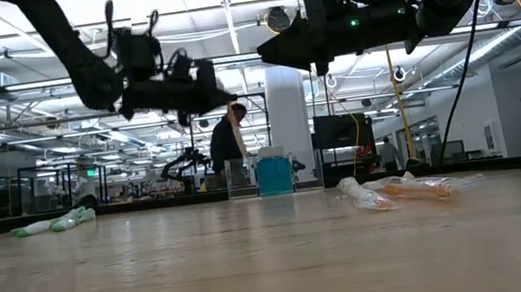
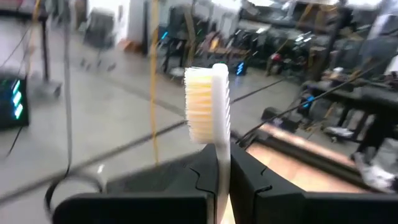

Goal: Pick & Place toothbrushing station
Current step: Put the orange toothbrush into the transparent organizer

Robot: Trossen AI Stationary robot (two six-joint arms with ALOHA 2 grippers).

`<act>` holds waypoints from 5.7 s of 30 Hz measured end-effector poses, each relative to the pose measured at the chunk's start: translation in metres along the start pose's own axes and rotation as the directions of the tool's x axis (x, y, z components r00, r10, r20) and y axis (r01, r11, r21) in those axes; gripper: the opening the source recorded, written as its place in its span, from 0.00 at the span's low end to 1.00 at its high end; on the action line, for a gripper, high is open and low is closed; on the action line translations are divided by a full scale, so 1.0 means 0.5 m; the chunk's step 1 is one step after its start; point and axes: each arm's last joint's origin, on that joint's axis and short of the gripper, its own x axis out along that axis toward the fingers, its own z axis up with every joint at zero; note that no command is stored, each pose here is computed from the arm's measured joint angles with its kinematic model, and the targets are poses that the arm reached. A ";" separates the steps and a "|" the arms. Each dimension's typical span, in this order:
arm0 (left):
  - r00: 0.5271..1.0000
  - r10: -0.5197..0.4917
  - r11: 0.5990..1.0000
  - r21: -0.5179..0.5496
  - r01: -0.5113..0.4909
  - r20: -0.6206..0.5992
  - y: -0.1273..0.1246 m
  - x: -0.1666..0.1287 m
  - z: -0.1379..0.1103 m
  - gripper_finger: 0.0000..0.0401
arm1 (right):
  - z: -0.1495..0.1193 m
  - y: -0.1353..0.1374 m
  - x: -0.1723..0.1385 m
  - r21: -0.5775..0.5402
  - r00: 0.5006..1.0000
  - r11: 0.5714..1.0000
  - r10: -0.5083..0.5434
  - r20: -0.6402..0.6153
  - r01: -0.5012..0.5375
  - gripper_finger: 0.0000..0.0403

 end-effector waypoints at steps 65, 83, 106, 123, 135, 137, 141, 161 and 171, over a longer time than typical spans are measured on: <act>0.993 0.001 0.992 0.126 0.014 -0.120 -0.114 -0.045 0.068 0.63 | -0.144 0.081 -0.123 -0.013 0.341 0.692 -0.372 -0.863 0.722 0.36; 0.992 0.047 0.991 0.132 -0.031 -0.121 -0.121 -0.045 0.066 0.64 | -0.197 0.047 -0.144 0.115 0.439 0.672 -0.335 -0.833 0.732 0.44; 0.990 0.009 0.994 0.110 0.006 -0.139 -0.130 -0.045 0.061 0.64 | -0.198 0.038 -0.123 0.044 0.601 0.841 -0.348 -0.719 0.540 0.06; 0.934 -0.353 0.929 0.103 0.357 -0.053 -0.290 -0.051 0.049 0.64 | 0.046 0.050 -0.089 -0.017 0.980 0.999 -0.041 0.195 0.045 0.06; 0.888 -0.456 0.890 0.047 0.453 0.060 -0.363 -0.002 0.005 0.64 | 0.058 0.052 -0.091 -0.027 0.966 1.000 -0.004 0.257 0.011 0.06; 0.889 -0.455 0.890 0.033 0.454 0.055 -0.367 0.014 -0.001 0.64 | 0.058 0.052 -0.091 -0.027 0.966 1.000 -0.004 0.257 0.011 0.06; 0.888 -0.456 0.890 0.025 0.455 0.058 -0.374 0.041 -0.007 0.64 | 0.056 0.052 -0.091 -0.028 0.969 1.000 -0.003 0.247 0.011 0.06; 0.872 -0.486 0.874 0.046 0.484 0.056 -0.380 0.052 -0.008 0.27 | 0.053 0.052 -0.090 -0.045 0.974 0.999 -0.010 0.228 0.020 0.06; 0.865 -0.499 0.863 0.114 0.493 0.039 -0.362 0.050 0.011 0.08 | 0.047 0.052 -0.088 -0.038 0.981 0.999 -0.005 0.193 0.013 0.13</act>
